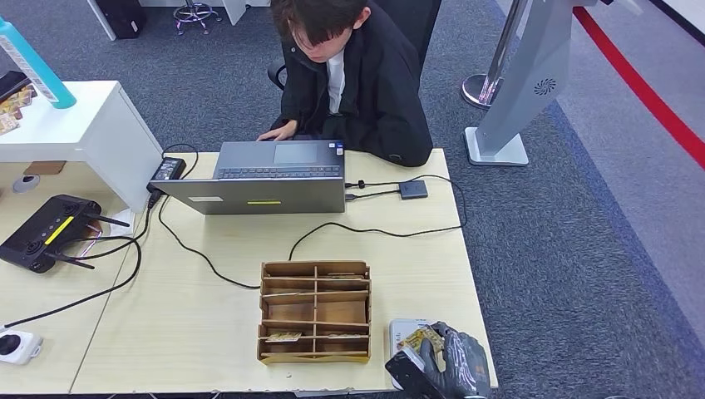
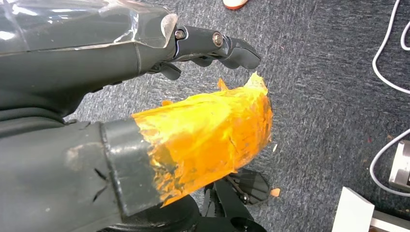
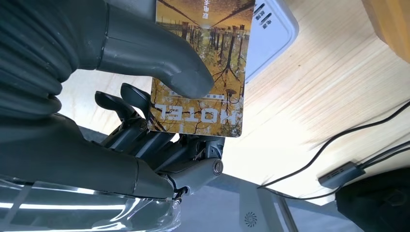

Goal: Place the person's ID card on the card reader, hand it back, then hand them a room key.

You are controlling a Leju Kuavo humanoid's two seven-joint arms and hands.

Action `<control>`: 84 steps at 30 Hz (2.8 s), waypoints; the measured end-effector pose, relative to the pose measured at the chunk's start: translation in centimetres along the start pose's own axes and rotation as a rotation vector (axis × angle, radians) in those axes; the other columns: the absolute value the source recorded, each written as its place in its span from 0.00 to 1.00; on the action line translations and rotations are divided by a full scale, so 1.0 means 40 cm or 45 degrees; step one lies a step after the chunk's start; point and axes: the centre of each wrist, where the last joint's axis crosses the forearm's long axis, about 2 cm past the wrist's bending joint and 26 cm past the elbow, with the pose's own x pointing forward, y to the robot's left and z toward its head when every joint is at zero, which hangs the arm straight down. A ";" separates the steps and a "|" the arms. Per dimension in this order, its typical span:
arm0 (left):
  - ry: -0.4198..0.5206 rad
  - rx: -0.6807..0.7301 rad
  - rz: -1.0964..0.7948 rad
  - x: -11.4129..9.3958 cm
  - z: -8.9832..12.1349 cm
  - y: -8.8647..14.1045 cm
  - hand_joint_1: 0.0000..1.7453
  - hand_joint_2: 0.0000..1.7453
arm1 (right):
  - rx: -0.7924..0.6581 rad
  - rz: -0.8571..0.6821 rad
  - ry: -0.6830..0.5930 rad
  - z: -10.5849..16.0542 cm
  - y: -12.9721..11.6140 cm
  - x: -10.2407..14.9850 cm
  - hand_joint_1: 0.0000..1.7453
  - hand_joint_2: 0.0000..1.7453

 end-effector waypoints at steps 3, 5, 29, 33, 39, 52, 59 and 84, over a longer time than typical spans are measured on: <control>0.004 0.001 -0.001 0.000 0.000 0.000 0.00 0.00 | -0.004 0.013 0.002 0.000 0.000 0.000 1.00 1.00; 0.006 0.002 -0.001 0.000 0.000 0.001 0.00 0.00 | -0.007 0.021 0.001 0.000 0.000 0.000 1.00 1.00; 0.012 0.004 -0.003 0.000 0.000 0.000 0.00 0.00 | -0.042 0.079 0.016 -0.003 -0.001 0.002 1.00 1.00; 0.012 0.004 -0.003 0.000 0.000 0.000 0.00 0.00 | -0.044 0.079 0.019 -0.004 -0.002 0.001 1.00 1.00; 0.010 0.003 -0.003 0.001 0.000 0.000 0.00 0.00 | -0.059 0.100 0.013 -0.005 -0.004 -0.001 1.00 1.00; -0.016 -0.021 0.001 0.001 0.000 -0.001 0.00 0.00 | -0.243 0.164 -0.152 -0.014 -0.038 0.033 1.00 1.00; -0.035 -0.005 -0.011 0.001 0.003 -0.006 0.00 0.00 | -0.426 0.170 -0.325 -0.015 -0.080 0.071 1.00 1.00; -0.094 -0.075 -0.064 0.008 -0.002 -0.003 0.00 0.00 | -0.838 0.185 -1.029 -0.115 -0.217 0.274 1.00 1.00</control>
